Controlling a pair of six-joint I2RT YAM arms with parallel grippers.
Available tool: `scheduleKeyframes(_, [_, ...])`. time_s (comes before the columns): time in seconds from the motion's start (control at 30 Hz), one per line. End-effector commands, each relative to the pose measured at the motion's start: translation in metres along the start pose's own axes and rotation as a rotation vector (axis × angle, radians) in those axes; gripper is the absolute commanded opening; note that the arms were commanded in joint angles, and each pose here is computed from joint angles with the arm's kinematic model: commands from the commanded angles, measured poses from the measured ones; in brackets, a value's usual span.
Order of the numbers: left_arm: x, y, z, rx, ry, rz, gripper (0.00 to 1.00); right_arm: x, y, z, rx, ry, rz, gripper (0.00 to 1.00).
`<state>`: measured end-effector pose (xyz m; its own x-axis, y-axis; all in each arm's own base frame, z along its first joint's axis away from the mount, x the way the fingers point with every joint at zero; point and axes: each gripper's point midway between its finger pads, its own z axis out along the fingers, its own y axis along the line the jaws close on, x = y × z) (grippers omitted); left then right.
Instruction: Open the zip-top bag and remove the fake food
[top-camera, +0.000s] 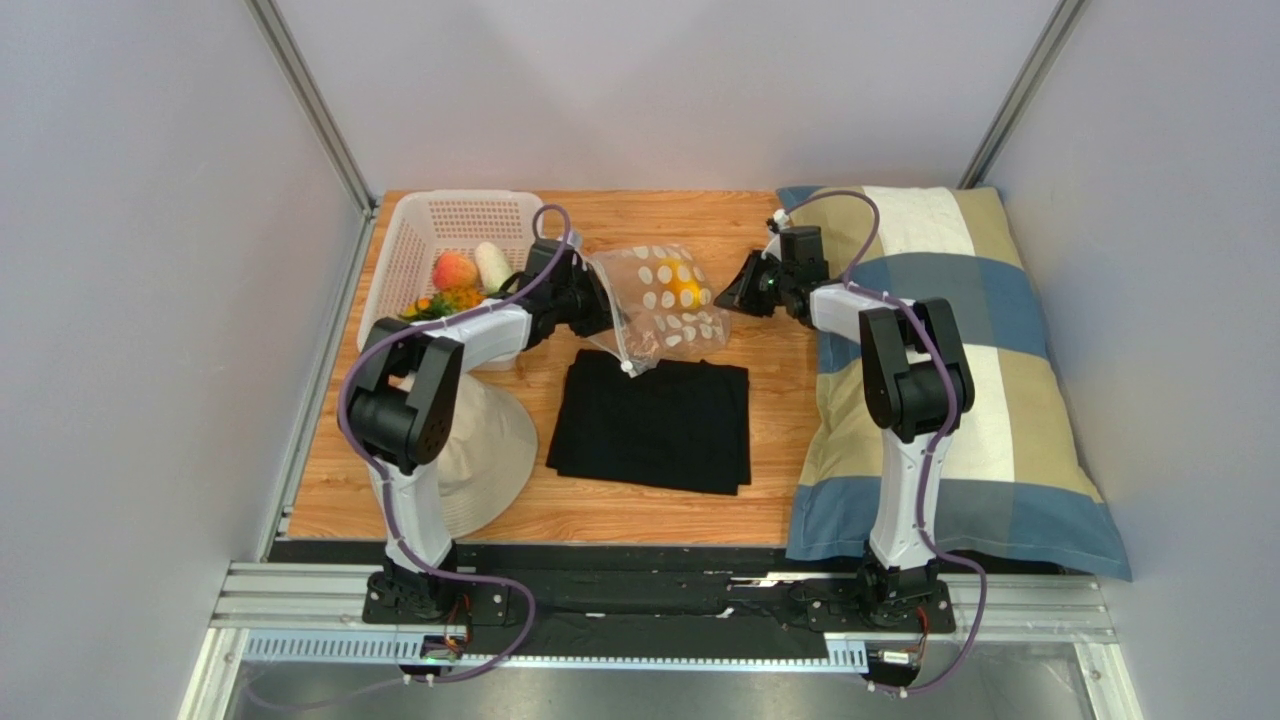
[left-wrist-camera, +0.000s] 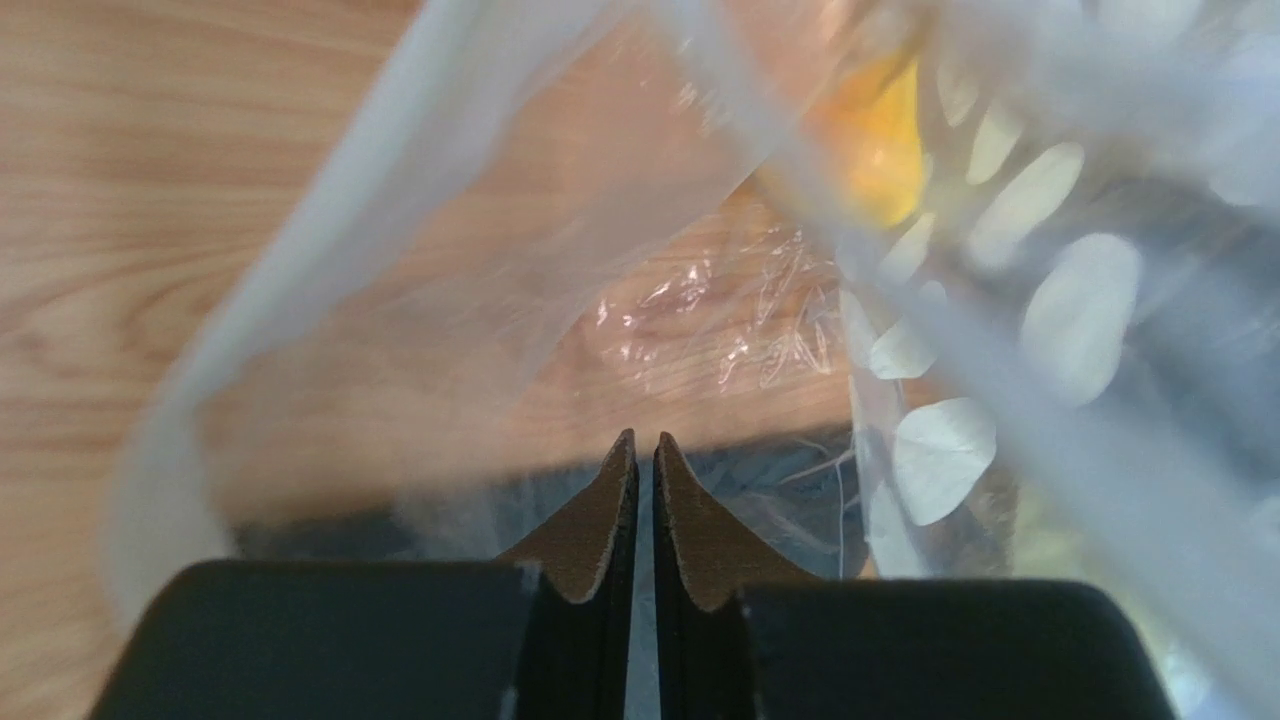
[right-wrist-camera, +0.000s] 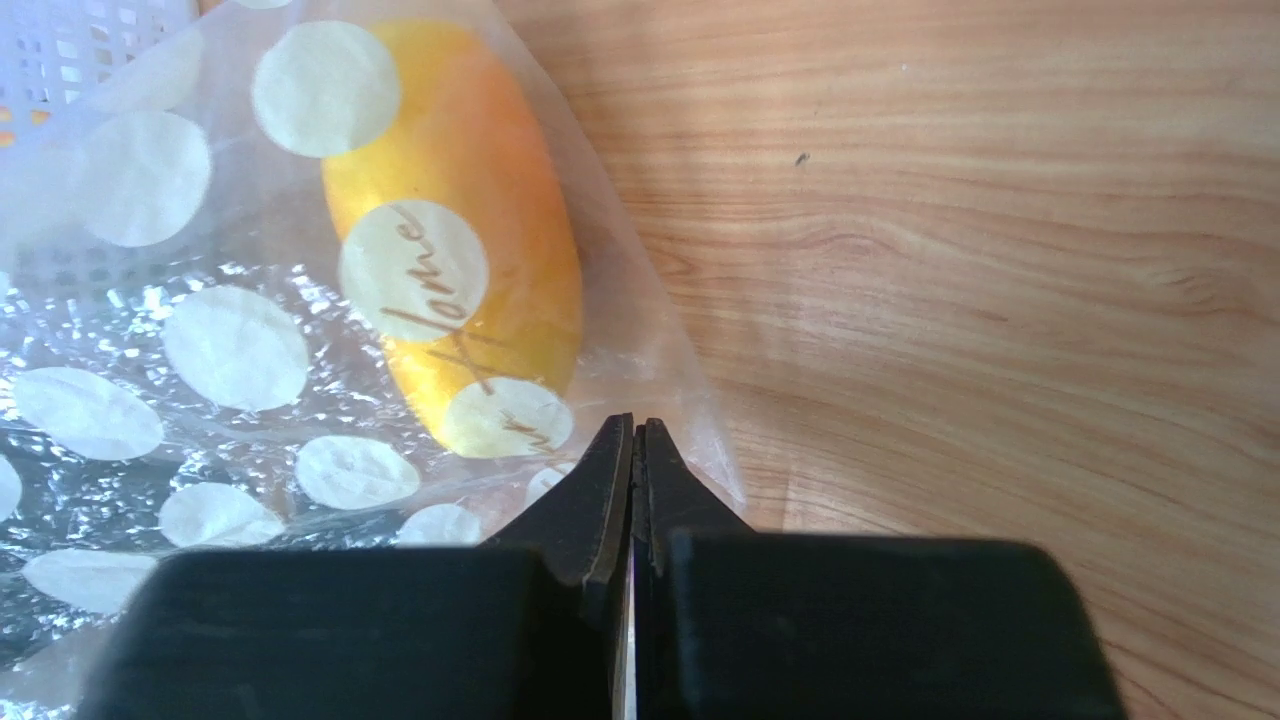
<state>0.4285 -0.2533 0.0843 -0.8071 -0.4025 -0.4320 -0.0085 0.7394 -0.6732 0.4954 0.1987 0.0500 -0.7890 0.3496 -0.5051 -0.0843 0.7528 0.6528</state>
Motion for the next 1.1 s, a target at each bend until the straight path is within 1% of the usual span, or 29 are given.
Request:
scheduleKeyframes(0.0, [-0.035,-0.048,0.009,0.158,-0.095,0.015,0.11,-0.048,0.035,-0.021,-0.013,-0.114,-0.109,0.0])
scheduleKeyframes(0.07, [-0.037,-0.048,0.015,0.163,-0.105,0.025,0.13,-0.052,0.031,-0.023,0.027,-0.113,-0.118,0.0])
scheduleKeyframes(0.17, [-0.038,-0.049,0.022,0.172,-0.095,0.041,0.21,-0.065,0.036,-0.02,0.028,-0.132,-0.124,0.0])
scheduleKeyframes(0.2, [-0.041,-0.052,0.023,0.182,-0.098,0.044,0.25,-0.073,0.039,-0.019,0.029,-0.147,-0.129,0.0])
scheduleKeyframes(0.23, [-0.041,-0.052,0.024,0.185,-0.097,0.048,0.28,-0.073,0.033,-0.014,0.044,-0.149,-0.124,0.0])
scheduleKeyframes(0.3, [-0.043,-0.052,0.028,0.182,-0.098,0.056,0.35,-0.087,0.036,-0.008,0.037,-0.198,-0.127,0.0])
scheduleKeyframes(0.4, [-0.046,-0.054,0.035,0.191,-0.092,0.076,0.41,-0.087,0.03,0.015,0.028,-0.168,-0.116,0.0])
scheduleKeyframes(0.53, [-0.047,-0.053,0.045,0.192,-0.075,0.098,0.48,-0.083,0.031,0.038,0.003,-0.128,-0.108,0.0])
scheduleKeyframes(0.6, [-0.049,-0.052,0.052,0.189,-0.073,0.114,0.51,-0.073,0.03,0.05,-0.013,-0.098,-0.1,0.0])
scheduleKeyframes(0.67, [-0.047,-0.049,0.058,0.189,-0.062,0.13,0.52,-0.069,0.033,0.054,-0.034,-0.08,-0.096,0.0])
scheduleKeyframes(0.9, [-0.049,-0.069,0.072,0.271,-0.043,0.186,0.63,-0.046,0.047,0.063,-0.063,-0.025,-0.109,0.0])
scheduleKeyframes(0.97, [-0.042,-0.062,0.079,0.242,-0.009,0.183,0.64,-0.043,0.052,0.063,-0.076,-0.016,-0.107,0.0])
scheduleKeyframes(1.03, [-0.041,-0.059,0.081,0.221,-0.005,0.181,0.66,-0.042,0.055,0.061,-0.083,-0.019,-0.108,0.0])
scheduleKeyframes(1.07, [-0.038,-0.056,0.083,0.216,0.0,0.178,0.8,-0.042,0.055,0.061,-0.084,-0.02,-0.105,0.0])
